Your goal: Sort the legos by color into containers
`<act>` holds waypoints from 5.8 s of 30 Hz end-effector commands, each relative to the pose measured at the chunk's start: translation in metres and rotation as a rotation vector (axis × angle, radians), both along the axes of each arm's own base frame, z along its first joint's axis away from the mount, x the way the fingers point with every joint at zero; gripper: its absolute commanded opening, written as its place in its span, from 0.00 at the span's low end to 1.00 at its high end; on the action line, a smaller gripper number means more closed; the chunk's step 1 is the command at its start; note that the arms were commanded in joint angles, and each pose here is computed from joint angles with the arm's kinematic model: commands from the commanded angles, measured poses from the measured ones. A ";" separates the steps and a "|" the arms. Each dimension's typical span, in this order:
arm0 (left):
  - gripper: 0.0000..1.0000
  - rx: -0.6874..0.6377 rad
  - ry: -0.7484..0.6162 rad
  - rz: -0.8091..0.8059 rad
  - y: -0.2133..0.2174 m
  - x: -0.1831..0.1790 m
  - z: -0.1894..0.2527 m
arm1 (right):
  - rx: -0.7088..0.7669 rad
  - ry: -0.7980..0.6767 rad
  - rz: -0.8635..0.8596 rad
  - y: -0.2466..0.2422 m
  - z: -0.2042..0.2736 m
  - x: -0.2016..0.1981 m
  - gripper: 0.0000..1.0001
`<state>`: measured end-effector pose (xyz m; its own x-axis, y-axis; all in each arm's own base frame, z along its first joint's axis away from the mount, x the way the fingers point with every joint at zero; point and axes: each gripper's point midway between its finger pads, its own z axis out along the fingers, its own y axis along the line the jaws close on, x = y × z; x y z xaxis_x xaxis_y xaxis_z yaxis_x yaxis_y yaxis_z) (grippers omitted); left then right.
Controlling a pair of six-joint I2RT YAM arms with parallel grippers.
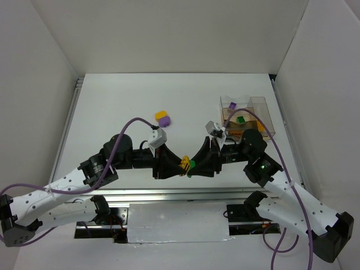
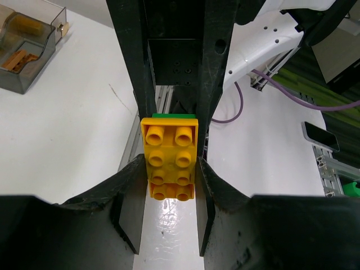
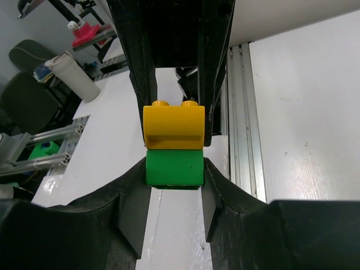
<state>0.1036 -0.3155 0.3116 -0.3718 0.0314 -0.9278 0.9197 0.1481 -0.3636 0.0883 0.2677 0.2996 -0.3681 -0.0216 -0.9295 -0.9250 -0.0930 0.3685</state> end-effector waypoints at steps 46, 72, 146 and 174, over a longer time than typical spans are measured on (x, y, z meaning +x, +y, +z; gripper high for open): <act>0.00 0.144 0.049 0.449 0.064 0.044 -0.001 | -0.565 0.542 -1.993 -0.285 -0.157 0.363 0.11; 0.00 0.029 0.113 0.244 0.019 0.037 0.015 | -0.068 0.317 -0.781 -0.098 -0.026 0.247 0.80; 0.99 0.421 0.281 0.801 0.101 0.103 -0.089 | -0.591 0.579 -2.301 -0.424 -0.156 0.369 0.00; 1.00 0.446 0.599 1.248 0.141 0.260 -0.120 | -0.141 0.499 -1.470 -0.184 -0.057 0.272 1.00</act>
